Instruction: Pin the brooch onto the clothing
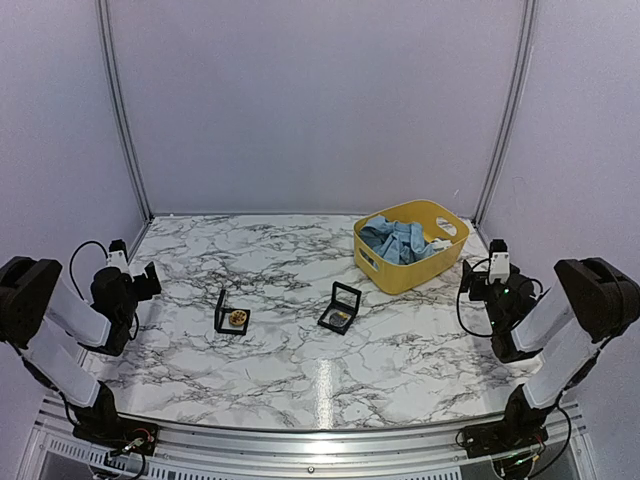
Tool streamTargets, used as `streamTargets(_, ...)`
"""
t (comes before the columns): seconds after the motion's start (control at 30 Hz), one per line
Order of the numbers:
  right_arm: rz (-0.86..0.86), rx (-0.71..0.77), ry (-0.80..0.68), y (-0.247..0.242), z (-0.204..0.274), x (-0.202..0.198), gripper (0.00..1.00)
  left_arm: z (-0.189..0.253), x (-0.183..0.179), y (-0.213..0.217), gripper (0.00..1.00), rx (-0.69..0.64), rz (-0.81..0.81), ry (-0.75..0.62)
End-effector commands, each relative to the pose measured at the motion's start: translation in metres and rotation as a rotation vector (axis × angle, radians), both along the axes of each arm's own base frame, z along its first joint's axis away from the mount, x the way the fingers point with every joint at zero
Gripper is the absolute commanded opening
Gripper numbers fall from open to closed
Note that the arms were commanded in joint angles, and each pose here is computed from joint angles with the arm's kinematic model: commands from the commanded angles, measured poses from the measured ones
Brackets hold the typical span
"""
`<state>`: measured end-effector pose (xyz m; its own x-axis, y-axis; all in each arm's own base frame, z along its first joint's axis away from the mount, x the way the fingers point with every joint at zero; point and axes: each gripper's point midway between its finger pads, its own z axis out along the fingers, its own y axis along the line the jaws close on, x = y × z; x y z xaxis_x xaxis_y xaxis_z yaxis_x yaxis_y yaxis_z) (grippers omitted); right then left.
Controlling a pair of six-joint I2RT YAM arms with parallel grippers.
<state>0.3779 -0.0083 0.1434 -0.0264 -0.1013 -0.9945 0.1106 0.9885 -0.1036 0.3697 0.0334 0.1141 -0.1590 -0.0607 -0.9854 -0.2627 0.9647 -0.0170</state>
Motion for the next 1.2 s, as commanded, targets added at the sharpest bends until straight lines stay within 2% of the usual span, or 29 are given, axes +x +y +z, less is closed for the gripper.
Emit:
streamTargets(0.0, -0.014, 0.012, -0.029, -0.004, 0.01, 0.004, 0.99, 0.016, 0.004, -0.001, 0.99, -0.002, -0.004, -0.057)
streamTargets(0.2, -0.014, 0.011, -0.029, -0.004, 0.01, 0.003, 0.98, 0.022, 0.003, 0.0, 0.99, -0.001, -0.001, -0.068)
streamTargets(0.3, 0.04, -0.012, -0.033, 0.006, 0.018, 0.007, 0.99, 0.042, -0.005, 0.012, 0.99, -0.017, 0.073, -0.089)
streamTargets(0.4, -0.002, 0.019, -0.036, -0.002, 0.043, -0.001, 0.99, 0.075, -0.016, 0.01, 0.99, -0.04, 0.072, -0.177)
streamTargets(0.47, -0.042, 0.062, -0.106, -0.01, 0.074, -0.014, 0.98, 0.101, -0.021, -0.002, 0.99, -0.095, 0.003, -0.26)
streamTargets(0.57, 0.026, 0.069, -0.176, 0.001, 0.116, -0.026, 0.98, 0.139, -0.014, -0.025, 0.98, -0.137, -0.092, -0.298)
streamTargets(0.67, 0.101, 0.09, -0.142, 0.013, 0.138, -0.026, 0.95, 0.162, -0.006, -0.052, 0.94, -0.15, -0.185, -0.248)
streamTargets(0.77, 0.239, 0.124, -0.105, 0.038, 0.173, -0.023, 0.88, 0.175, -0.005, -0.106, 0.9, -0.095, -0.358, -0.184)
streamTargets(0.97, 0.479, 0.15, 0.054, 0.106, 0.214, -0.013, 0.74, 0.137, -0.024, -0.222, 0.88, 0.078, -0.714, 0.17)
streamTargets(1.07, 0.575, 0.053, 0.214, 0.169, 0.197, -0.014, 0.73, 0.113, -0.044, -0.251, 0.89, 0.17, -0.763, 0.336)
streamTargets(1.17, 0.7, -0.071, 0.364, 0.234, 0.161, -0.028, 0.74, 0.1, -0.056, -0.25, 0.92, 0.17, -0.683, 0.406)
